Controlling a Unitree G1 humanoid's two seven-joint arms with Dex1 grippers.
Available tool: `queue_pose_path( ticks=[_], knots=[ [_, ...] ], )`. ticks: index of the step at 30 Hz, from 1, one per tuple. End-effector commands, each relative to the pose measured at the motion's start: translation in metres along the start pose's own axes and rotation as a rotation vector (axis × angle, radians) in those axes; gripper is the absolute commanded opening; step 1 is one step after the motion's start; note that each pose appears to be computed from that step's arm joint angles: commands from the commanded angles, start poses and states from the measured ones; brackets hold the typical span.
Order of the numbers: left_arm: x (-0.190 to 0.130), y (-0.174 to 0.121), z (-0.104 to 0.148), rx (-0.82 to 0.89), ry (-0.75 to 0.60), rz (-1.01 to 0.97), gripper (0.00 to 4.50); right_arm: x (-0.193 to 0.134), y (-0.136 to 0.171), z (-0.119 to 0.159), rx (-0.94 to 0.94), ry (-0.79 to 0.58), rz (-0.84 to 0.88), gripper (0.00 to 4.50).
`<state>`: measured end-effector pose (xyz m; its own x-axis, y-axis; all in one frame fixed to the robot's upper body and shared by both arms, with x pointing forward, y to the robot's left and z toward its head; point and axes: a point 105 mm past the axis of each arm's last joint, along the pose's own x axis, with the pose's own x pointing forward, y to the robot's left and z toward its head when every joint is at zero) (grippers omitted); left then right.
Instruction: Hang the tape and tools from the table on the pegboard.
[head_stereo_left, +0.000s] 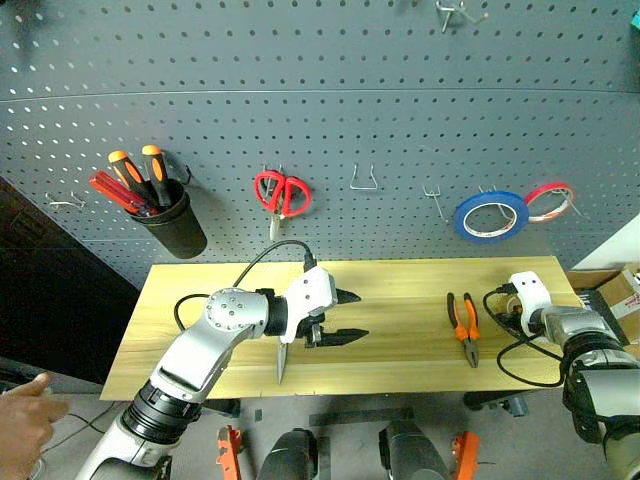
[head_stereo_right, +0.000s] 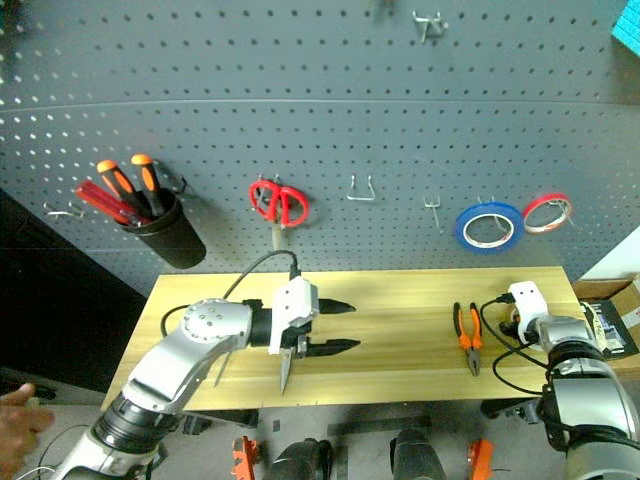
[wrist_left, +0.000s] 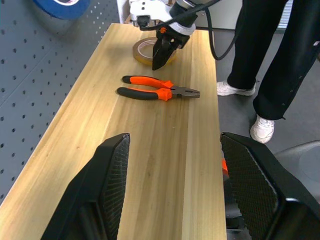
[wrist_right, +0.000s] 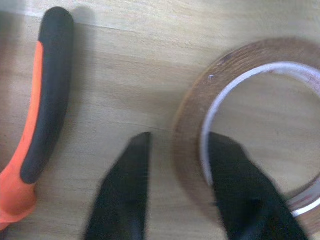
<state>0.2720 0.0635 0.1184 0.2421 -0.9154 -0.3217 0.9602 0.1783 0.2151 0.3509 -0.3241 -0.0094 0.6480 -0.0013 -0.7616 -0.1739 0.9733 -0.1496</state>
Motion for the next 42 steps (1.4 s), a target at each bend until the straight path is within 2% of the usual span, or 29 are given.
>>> queue_pose_path(
  ticks=[1, 5, 8, 11, 16, 20, 22, 24, 29, 33, 38, 42],
  knots=[
    [-0.009, 0.003, 0.011, 0.031, -0.037, 0.034, 3.06, 0.0, -0.006, -0.013, -0.104, 0.017, -0.053, 0.53],
    [-0.013, 0.002, 0.018, 0.034, -0.087, 0.051, 3.06, -0.018, -0.021, 0.002, -0.22, -0.085, -0.102, 0.44],
    [-0.016, -0.001, 0.024, 0.029, -0.124, 0.055, 3.06, -0.047, -0.021, 0.01, -0.241, -0.178, -0.11, 0.44],
    [-0.021, -0.004, 0.025, 0.011, -0.151, 0.067, 3.06, -0.095, -0.006, 0.024, -0.232, -0.359, -0.208, 0.44],
    [-0.027, -0.002, 0.031, 0.008, -0.196, 0.107, 3.06, -0.142, 0.062, 0.023, -0.282, -0.535, -0.289, 0.44],
    [-0.031, 0.01, 0.043, 0.019, -0.269, 0.183, 3.06, -0.175, 0.13, 0.054, -0.506, -0.798, -0.312, 0.44],
    [-0.033, 0.016, 0.047, 0.013, -0.291, 0.224, 3.06, -0.185, 0.149, 0.068, -0.588, -0.904, -0.32, 0.44],
    [-0.033, 0.019, 0.049, -0.001, -0.308, 0.239, 3.06, -0.187, 0.156, 0.082, -0.606, -0.966, -0.323, 0.44],
    [-0.033, 0.018, 0.052, 0.017, -0.319, 0.246, 3.06, -0.171, 0.152, 0.104, -0.623, -1.006, -0.307, 0.44],
    [-0.036, 0.027, 0.061, 0.046, -0.356, 0.318, 3.06, -0.15, 0.151, 0.119, -0.63, -1.013, -0.22, 0.44],
    [-0.035, 0.03, 0.059, 0.046, -0.347, 0.336, 3.06, -0.124, 0.156, 0.13, -0.691, -0.984, -0.121, 0.44],
    [-0.038, 0.035, 0.057, 0.076, -0.337, 0.373, 3.06, -0.123, 0.155, 0.127, -0.676, -0.987, -0.104, 1.76]
  ],
)
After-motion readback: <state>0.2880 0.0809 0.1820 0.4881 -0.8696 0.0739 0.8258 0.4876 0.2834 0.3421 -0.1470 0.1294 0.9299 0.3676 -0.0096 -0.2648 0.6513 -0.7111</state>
